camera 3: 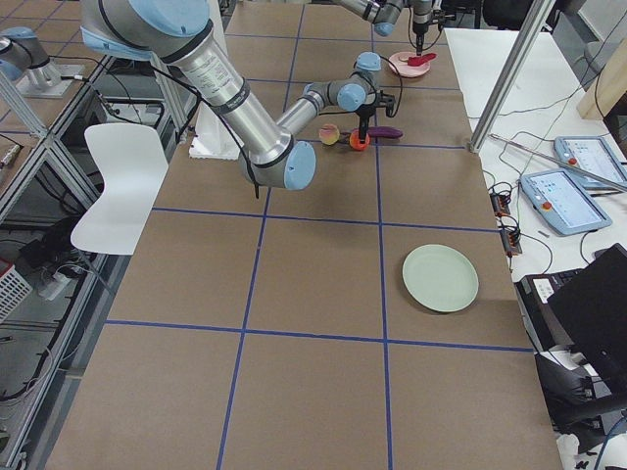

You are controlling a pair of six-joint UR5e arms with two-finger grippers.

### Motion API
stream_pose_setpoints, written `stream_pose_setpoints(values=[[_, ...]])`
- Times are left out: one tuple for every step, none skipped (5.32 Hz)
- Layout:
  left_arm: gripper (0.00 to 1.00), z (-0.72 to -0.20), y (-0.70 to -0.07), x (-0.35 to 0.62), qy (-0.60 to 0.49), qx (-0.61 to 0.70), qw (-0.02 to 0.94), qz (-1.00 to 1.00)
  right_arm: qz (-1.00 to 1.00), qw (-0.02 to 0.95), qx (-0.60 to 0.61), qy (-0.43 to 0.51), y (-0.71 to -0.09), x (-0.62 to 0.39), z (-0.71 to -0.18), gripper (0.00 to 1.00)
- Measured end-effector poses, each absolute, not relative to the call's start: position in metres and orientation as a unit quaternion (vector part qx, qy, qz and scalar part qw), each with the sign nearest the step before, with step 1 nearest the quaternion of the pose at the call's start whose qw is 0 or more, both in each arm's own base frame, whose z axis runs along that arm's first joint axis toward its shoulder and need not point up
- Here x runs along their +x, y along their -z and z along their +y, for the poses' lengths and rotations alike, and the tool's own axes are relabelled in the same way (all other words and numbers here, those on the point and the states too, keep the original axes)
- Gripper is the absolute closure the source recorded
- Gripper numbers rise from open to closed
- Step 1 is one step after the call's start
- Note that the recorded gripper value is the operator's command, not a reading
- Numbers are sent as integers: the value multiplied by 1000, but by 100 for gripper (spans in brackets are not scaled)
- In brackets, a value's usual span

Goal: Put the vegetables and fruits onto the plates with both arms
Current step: 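Lower the chili onto the pink plate and release while the right gripper grasps the pomegranate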

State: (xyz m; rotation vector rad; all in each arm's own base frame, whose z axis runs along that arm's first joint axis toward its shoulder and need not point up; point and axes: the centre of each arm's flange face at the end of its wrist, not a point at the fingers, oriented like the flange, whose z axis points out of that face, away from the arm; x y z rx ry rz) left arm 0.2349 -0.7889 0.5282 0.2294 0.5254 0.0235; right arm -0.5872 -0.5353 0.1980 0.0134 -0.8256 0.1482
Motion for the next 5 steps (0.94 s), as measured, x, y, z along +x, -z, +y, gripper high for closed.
stream_pose_setpoints(values=[[0, -789, -527, 234, -11, 116, 959, 260, -398, 915, 4, -69, -202, -593, -531, 1], [0, -790, -525, 234, -10, 117, 958, 261, -396, 916, 1, -65, -205, -600, -525, 1], [0, -790, -524, 234, -10, 118, 958, 263, -396, 916, -2, -62, -206, -605, -521, 28], [0, -790, -522, 234, -9, 118, 957, 264, -396, 916, -2, -60, -205, -607, -518, 68], [0, -790, -521, 234, -8, 119, 957, 266, -397, 916, 0, -59, -205, -607, -518, 94]])
